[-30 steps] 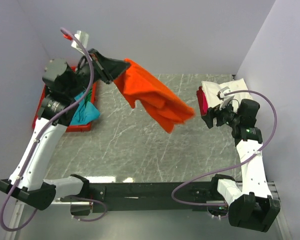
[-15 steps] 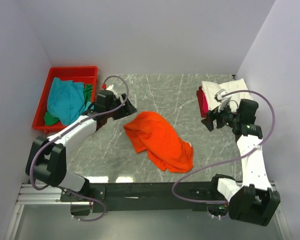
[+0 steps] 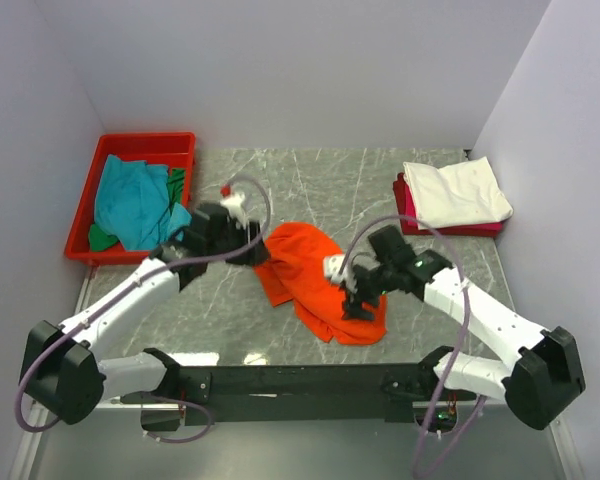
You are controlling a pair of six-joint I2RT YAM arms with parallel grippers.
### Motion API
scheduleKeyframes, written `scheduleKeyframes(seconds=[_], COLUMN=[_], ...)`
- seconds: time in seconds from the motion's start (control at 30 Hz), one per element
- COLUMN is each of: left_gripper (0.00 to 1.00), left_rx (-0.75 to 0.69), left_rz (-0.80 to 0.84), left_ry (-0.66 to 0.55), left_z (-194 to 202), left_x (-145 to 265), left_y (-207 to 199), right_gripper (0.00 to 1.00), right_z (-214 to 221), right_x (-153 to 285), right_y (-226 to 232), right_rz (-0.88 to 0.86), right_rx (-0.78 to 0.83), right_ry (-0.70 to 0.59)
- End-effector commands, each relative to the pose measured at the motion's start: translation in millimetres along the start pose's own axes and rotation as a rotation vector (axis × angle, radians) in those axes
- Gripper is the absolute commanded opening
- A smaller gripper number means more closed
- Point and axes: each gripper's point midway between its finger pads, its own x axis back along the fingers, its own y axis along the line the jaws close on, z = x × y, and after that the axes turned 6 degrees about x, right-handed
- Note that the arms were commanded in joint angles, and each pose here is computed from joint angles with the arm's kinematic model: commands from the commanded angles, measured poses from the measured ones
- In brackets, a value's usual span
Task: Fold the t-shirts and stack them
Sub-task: Flatten the tshirt out
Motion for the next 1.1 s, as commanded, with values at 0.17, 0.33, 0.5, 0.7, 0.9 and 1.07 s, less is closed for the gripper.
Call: scheduleKeyframes(seconds=[0.17,0.33,0.5,0.7,0.9,1.07], left_gripper=[0.57,0.59,0.60,0.60,0.59,0.52], left_rx=[0.131,0.107,0.086,0.081,0.080,0.076], left_rz=[0.029,-0.058,-0.080,-0.120,-0.140,-0.150], left_ry=[0.225,0.222,0.224,0.240,0.254,0.271], left_z=[120.5,128.7,131.9,138.3,144.6,150.0], left_x=[-8.1,-26.1,-41.2,-55.6,-61.7,-65.7], left_y=[-5.8,5.3,9.3,17.9,23.9,27.5], right_gripper=[0.72,0.68,0.69,0.68,0.62,0.54], right_z=[8.3,7.2,10.2,23.1,31.9,42.3], right_x=[-65.1,-93.2,-102.9,-110.8,-116.7,-120.2], right_y=[35.0,32.0,31.6,40.8,56.5,54.4], right_rz=[-0.029,0.032,0.054,0.023,-0.038,-0.034], right_rx=[0.178,0.182,0.174,0.187,0.212,0.191], right_ry=[0.169,0.249,0.261,0.303,0.330,0.387])
